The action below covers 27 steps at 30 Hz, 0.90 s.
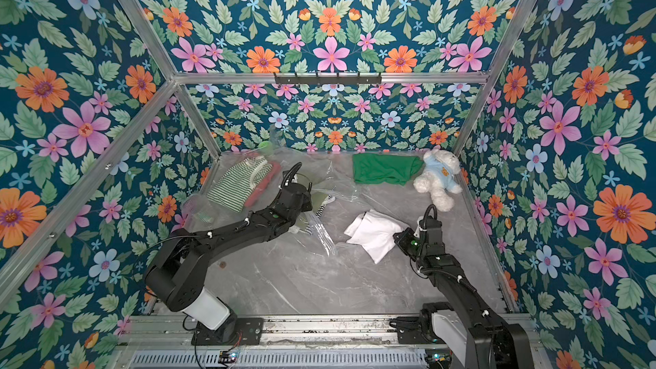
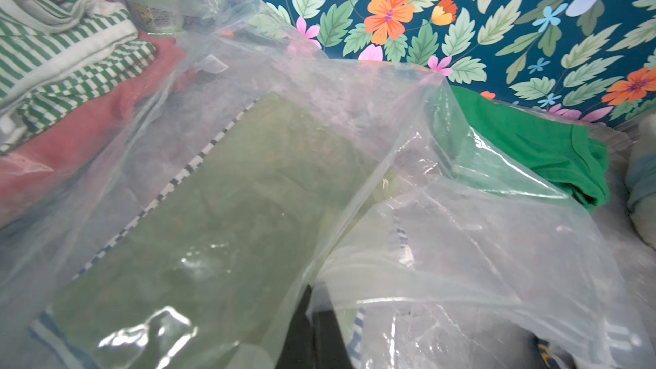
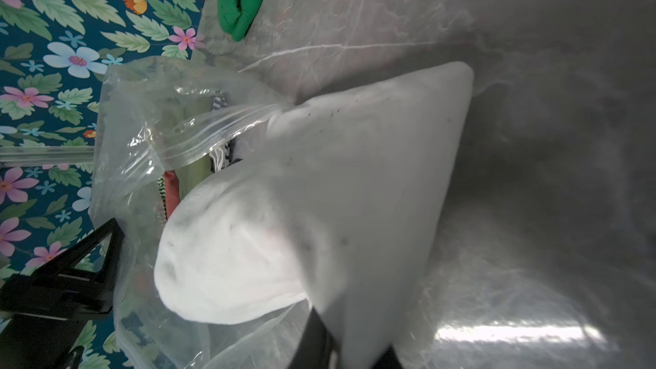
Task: Take the tank top out of the vacuum bag
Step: Take out the tank top from the vacuum bag.
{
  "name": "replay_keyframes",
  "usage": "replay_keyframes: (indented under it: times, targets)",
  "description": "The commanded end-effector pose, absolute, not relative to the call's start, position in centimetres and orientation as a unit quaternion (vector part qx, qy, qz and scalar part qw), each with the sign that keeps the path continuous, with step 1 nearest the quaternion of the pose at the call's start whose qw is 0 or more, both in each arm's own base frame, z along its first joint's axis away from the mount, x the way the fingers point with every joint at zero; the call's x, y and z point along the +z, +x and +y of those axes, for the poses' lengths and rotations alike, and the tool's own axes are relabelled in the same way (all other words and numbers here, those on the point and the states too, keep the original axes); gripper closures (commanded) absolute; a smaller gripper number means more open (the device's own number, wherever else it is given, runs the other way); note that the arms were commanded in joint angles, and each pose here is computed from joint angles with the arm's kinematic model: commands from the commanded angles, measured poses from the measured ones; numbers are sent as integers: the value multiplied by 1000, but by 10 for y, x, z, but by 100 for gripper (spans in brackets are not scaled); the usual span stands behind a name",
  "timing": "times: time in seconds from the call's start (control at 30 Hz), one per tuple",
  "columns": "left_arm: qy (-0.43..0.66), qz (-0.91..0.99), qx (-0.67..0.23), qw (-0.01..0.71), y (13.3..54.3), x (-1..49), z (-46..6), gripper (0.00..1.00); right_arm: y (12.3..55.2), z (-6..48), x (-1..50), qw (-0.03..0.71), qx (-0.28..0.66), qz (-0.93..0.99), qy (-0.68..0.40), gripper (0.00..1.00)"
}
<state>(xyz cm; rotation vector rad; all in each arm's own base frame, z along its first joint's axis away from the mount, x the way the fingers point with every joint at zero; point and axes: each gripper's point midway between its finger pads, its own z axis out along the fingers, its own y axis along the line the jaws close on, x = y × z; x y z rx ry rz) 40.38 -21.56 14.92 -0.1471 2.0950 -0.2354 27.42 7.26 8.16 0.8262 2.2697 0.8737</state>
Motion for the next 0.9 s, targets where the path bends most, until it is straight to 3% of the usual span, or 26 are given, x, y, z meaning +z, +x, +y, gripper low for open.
replay_keyframes:
  times: [0.0, 0.53, 0.87]
  targets:
    - [-75, 859, -87, 500, 407, 153, -203, 100, 262, 61, 70, 265, 300, 855, 331, 100]
    - [-100, 858, -71, 499, 408, 148, -174, 100, 245, 42, 77, 270, 272, 855, 350, 100]
    - [-104, 859, -83, 495, 411, 145, -176, 100, 249, 39, 75, 257, 323, 834, 367, 100]
